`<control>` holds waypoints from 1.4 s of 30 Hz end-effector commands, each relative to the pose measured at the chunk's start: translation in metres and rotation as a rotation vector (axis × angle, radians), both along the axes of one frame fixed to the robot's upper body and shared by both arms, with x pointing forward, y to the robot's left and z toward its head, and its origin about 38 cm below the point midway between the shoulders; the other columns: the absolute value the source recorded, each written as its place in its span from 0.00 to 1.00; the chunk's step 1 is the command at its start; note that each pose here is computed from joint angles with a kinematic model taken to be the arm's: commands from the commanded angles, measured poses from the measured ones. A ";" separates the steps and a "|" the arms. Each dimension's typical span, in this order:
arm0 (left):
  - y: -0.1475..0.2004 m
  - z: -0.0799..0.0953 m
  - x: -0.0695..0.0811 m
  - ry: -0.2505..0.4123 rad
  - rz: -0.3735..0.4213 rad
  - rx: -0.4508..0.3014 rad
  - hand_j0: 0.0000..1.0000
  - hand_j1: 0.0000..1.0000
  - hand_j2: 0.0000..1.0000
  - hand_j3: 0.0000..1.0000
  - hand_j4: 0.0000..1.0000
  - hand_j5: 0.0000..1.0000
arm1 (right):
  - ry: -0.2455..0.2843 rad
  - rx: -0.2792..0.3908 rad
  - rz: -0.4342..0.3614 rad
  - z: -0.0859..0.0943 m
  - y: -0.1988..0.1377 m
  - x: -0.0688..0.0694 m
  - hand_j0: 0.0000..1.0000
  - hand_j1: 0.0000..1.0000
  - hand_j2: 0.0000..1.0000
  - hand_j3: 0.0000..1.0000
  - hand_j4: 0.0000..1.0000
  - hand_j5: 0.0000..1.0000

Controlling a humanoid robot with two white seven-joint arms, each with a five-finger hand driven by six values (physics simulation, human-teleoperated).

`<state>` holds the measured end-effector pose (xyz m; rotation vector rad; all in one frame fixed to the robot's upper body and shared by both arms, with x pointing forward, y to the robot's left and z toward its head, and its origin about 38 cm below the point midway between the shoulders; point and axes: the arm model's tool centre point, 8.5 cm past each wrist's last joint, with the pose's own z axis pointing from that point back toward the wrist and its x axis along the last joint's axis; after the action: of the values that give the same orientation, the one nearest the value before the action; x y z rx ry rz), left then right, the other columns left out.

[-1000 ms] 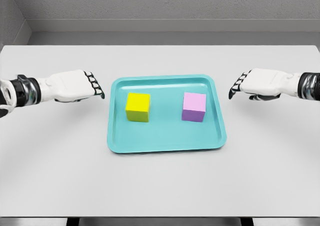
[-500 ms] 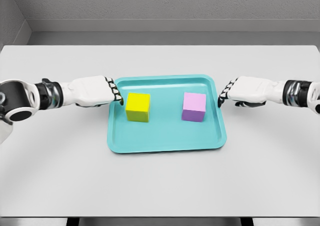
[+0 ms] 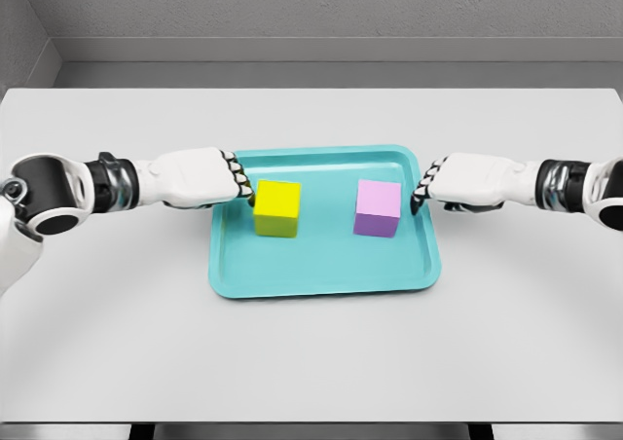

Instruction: Push two cubes

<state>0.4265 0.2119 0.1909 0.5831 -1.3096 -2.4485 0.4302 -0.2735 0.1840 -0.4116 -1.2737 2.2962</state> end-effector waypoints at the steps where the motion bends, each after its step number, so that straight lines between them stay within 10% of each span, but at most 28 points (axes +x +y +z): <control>1: -0.003 0.001 -0.001 -0.002 -0.005 -0.007 0.72 0.72 0.72 0.72 0.72 0.72 | -0.008 0.005 0.014 0.003 0.005 -0.002 0.62 0.62 0.62 0.62 0.62 0.62; 22: -0.014 0.004 -0.003 -0.008 -0.026 -0.014 0.72 0.72 0.72 0.72 0.72 0.72 | -0.013 0.006 0.025 -0.010 0.025 0.004 0.62 0.62 0.62 0.62 0.62 0.62; 42: -0.004 0.003 -0.003 -0.001 -0.007 -0.010 0.72 0.72 0.72 0.72 0.72 0.72 | -0.024 -0.006 -0.009 -0.008 0.046 0.039 0.62 0.62 0.62 0.62 0.62 0.62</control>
<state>0.4236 0.2065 0.1927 0.5784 -1.3231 -2.4523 0.4689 -0.2285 0.1778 -0.4537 -1.2724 2.3007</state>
